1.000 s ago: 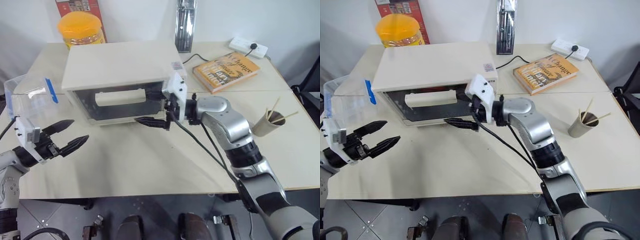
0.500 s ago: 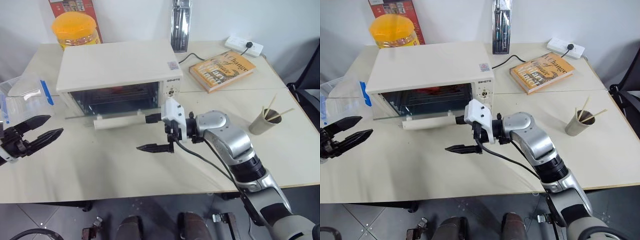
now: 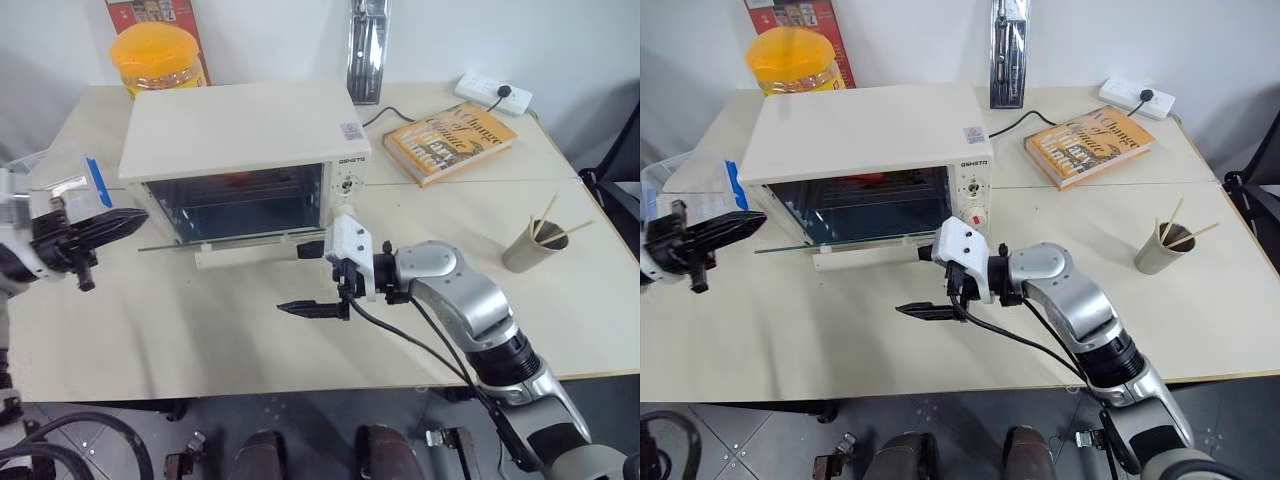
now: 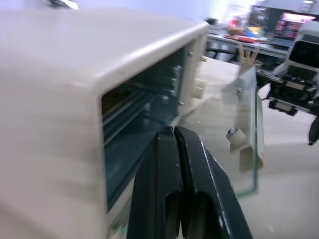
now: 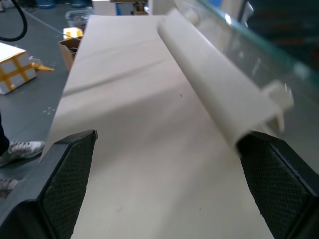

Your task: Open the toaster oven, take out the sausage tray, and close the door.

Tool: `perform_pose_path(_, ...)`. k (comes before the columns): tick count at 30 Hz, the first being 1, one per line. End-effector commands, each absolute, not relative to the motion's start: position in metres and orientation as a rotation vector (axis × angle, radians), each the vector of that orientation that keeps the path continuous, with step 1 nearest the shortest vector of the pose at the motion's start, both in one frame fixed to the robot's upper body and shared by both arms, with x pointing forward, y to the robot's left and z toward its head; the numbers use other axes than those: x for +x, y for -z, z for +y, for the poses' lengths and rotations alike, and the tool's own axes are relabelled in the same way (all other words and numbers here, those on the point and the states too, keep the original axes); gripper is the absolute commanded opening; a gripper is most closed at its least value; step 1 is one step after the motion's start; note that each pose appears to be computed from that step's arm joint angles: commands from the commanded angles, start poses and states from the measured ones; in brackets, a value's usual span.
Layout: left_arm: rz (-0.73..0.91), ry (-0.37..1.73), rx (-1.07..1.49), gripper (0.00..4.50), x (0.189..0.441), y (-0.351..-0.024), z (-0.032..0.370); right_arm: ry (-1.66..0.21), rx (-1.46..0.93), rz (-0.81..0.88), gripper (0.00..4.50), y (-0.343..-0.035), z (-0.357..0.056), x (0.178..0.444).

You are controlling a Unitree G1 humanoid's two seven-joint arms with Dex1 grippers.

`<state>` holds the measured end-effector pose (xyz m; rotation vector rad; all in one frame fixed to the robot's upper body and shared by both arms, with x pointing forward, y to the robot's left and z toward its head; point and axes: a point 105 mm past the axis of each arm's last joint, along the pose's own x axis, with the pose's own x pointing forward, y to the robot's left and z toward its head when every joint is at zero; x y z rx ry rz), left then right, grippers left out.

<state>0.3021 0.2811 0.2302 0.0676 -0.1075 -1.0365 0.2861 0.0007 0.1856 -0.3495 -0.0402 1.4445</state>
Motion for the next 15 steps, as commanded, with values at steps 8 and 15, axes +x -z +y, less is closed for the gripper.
perform_pose_path(8,0.000,1.186,0.118,0.02,0.317,-0.207,0.249,-1.304,-0.378,0.062,4.50,-0.170,-0.036,0.281)
perform_pose_path(15,0.150,1.251,0.196,0.02,0.317,-0.184,0.239,-1.228,-0.517,0.255,4.50,-0.159,-0.095,0.259)
